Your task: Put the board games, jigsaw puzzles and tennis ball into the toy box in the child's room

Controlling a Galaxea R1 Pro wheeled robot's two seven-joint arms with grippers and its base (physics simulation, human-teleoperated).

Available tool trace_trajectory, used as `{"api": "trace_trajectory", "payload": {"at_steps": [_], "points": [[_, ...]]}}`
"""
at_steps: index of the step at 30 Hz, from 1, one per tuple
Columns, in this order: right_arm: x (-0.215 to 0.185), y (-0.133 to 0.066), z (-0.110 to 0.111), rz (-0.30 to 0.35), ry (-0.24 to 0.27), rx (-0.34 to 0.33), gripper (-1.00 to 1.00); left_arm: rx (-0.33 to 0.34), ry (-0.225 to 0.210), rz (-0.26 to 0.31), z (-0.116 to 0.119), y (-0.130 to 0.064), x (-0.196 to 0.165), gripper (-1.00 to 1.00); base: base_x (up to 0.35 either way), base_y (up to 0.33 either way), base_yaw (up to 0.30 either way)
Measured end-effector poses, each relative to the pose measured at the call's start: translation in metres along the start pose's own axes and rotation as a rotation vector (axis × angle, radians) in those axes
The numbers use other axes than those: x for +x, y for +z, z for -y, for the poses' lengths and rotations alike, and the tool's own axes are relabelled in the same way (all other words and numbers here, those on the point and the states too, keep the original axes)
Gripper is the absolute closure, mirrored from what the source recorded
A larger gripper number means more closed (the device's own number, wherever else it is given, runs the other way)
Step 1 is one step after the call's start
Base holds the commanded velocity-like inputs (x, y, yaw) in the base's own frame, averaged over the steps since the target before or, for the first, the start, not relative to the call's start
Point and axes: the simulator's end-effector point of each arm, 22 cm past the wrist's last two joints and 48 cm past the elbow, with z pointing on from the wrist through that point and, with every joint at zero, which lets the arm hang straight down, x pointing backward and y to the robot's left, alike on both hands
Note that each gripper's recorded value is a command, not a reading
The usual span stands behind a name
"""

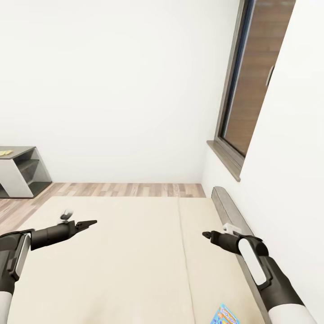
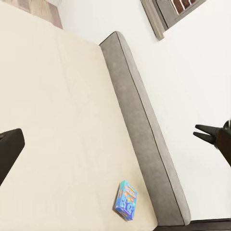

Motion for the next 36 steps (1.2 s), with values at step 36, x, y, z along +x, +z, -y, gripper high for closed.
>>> {"api": "trace_trajectory", "payload": {"at_steps": [36], "points": [[0.032, 0.038, 0.054, -0.174, 0.061, 0.203, -1.00, 0.328, 0.102, -0.022, 0.100, -0.022, 0.009, -1.00, 0.000, 0.000, 0.000]]}}
